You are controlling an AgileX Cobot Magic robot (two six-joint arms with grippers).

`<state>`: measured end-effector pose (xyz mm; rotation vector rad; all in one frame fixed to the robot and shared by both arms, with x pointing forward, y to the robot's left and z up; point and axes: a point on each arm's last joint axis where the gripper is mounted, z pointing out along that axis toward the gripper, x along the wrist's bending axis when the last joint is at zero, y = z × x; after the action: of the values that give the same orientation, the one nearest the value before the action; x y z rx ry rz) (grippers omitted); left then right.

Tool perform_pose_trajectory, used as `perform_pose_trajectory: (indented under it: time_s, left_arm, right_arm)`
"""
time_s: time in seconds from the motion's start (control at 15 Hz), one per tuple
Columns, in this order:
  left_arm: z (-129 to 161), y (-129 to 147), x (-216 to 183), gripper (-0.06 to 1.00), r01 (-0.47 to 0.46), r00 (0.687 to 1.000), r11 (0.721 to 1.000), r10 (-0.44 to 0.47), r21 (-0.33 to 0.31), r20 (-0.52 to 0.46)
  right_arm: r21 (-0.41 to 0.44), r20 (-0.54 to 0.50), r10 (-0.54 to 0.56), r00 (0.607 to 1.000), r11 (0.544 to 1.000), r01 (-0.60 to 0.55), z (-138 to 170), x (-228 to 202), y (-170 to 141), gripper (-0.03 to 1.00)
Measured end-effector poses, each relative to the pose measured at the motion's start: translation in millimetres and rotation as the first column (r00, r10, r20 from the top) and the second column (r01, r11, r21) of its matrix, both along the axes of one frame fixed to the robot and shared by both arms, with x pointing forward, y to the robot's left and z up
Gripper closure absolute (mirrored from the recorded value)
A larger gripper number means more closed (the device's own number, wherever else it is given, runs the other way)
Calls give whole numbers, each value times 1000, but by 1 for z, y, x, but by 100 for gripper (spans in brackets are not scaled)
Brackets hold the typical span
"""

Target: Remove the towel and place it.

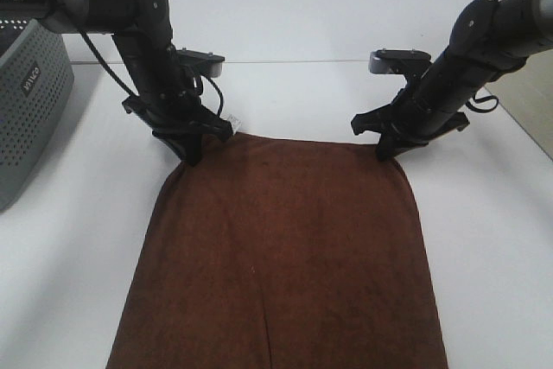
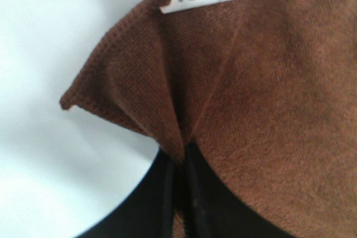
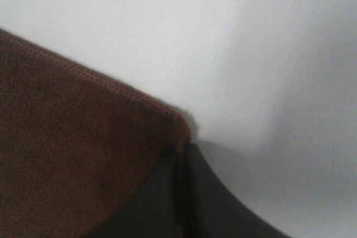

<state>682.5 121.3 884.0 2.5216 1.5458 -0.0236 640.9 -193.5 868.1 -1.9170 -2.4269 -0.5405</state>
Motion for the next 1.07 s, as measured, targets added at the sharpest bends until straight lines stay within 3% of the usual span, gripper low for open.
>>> perform_pose_trajectory:
  time_s: [0.2,0.4,0.67,0.73,1.07]
  left_arm:
    - [23,-3,18,94,-3,992,1000,3,-1,128]
    - [43,-6,34,94,1,963,1000,5,-22,268]
    - [69,-8,52,94,16,899,999,-2,-29,438]
    - [72,-9,56,94,14,875,999,9,-43,485]
    - [68,-13,70,94,22,794,997,31,-79,607]
  right_arm:
    - [-31,162,46,986,999,-42,31,35,4,96]
    - [-53,345,59,937,998,-43,66,63,6,96]
    - [-47,471,33,881,999,-12,81,76,6,96]
    - [-41,529,15,848,999,8,84,81,5,96]
    - [-36,651,-8,759,998,42,92,91,3,96]
